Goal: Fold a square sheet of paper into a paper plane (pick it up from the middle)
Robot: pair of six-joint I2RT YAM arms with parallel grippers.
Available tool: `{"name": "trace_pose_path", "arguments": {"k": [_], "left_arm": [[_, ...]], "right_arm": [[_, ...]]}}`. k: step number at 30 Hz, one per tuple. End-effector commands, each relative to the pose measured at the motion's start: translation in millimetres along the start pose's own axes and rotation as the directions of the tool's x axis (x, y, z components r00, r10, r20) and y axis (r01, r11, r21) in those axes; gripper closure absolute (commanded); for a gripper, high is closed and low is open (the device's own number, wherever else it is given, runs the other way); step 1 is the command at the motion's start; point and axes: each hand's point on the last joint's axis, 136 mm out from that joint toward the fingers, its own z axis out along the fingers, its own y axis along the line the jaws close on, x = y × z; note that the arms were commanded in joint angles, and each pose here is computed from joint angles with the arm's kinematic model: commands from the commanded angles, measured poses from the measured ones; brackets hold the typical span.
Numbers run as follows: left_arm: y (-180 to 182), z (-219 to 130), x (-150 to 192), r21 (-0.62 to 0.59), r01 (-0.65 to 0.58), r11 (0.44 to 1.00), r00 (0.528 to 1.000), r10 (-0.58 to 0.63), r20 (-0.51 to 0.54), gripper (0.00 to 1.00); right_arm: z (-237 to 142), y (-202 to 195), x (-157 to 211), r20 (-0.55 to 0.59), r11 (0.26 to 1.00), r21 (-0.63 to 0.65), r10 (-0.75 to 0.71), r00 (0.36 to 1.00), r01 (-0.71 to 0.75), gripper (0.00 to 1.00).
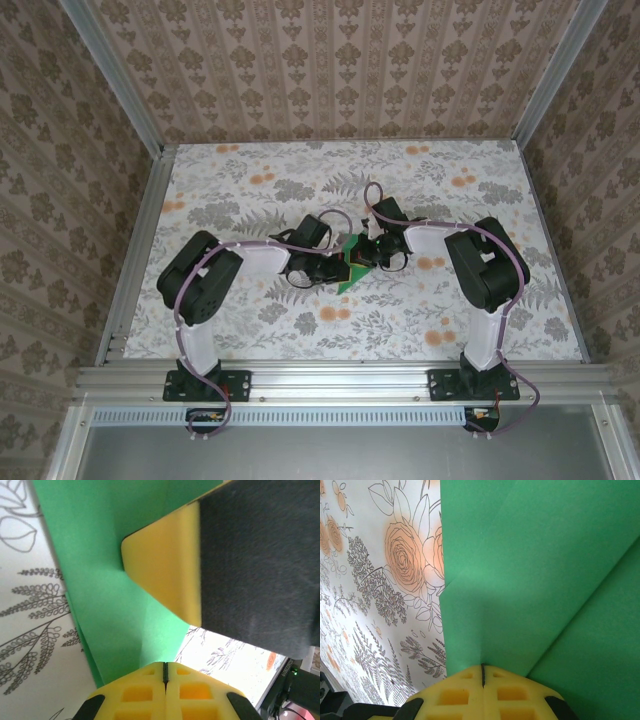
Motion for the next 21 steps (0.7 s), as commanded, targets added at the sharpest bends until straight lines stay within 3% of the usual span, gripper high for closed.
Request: {"name": "trace_pose_path", "arguments": {"k": [1,21], "left_arm": [[7.1,6.1,9.4,-0.033,0.001,0.999,0.999,-0.003,-0.046,0.96],[35.3,6.5,48.1,-0.105,0.042,0.994,0.994,-0.053,-0.100,0.97]], "right_arm": [[22.6,-64.6,32.1,-0.078,0.971,0.218,0.113,0.991,-0.093,0.94],[24.3,-74.6,36.8,-0.093,0.961,0.258,0.131,0.987,-0.103,0.95]]}}
